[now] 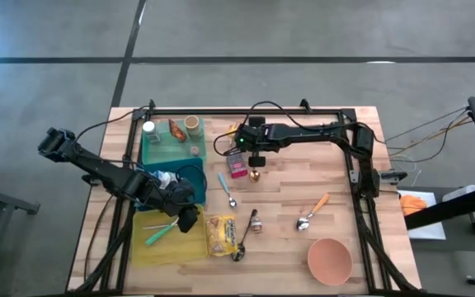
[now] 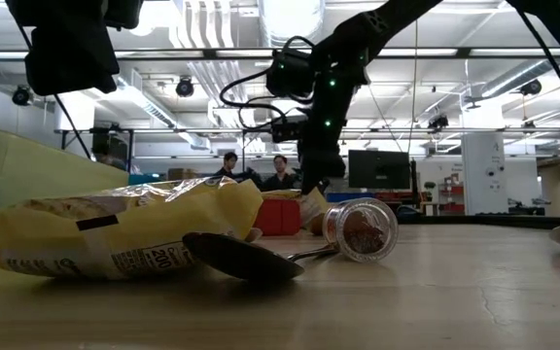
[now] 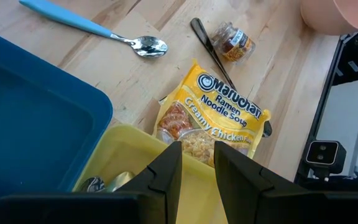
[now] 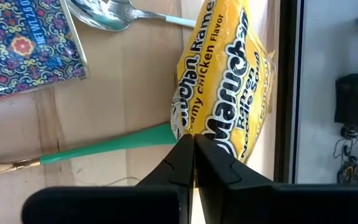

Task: Pick & Place Food Item
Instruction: Put the top yellow noodle pack into the dark blue bin

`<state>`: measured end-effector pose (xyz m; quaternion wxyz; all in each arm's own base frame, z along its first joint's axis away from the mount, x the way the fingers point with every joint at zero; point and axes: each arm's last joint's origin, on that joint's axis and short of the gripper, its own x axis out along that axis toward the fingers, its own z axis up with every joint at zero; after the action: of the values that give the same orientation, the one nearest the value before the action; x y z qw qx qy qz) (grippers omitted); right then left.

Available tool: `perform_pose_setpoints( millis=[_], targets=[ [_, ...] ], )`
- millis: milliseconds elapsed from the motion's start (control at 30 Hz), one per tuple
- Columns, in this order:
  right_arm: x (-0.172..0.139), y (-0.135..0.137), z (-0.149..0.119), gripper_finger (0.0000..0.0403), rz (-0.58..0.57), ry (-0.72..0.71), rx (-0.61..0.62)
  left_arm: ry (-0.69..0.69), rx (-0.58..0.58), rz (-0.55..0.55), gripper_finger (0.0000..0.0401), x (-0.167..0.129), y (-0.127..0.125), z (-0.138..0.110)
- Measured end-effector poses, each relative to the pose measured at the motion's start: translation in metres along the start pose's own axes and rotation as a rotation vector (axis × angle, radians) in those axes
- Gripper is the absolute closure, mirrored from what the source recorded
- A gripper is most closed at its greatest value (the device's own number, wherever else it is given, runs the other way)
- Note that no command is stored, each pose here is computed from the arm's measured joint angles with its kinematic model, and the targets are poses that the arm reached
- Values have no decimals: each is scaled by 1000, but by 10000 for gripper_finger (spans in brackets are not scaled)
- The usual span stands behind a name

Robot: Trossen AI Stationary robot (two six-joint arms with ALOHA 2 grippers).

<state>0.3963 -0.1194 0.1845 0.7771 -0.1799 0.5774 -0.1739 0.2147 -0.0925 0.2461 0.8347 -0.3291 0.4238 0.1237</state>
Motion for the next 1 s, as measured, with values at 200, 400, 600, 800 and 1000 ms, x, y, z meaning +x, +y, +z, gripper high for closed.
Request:
perform_pose_setpoints(
  millis=[200,400,600,800,1000],
  targets=[
    [-20,-6,-1,395,10,-11,58,0,0,0,298,0,0,0],
    [-62,-23,-2,395,34,-125,187,-1,7,2,299,0,0,0],
    [-102,-35,-6,395,144,-261,299,-43,13,32,299,-1,2,2],
    [-135,-35,-9,395,235,-369,314,-184,57,84,299,-10,5,7],
    [-164,-22,-9,395,383,-466,262,-381,76,147,299,-27,10,15]
  ],
)
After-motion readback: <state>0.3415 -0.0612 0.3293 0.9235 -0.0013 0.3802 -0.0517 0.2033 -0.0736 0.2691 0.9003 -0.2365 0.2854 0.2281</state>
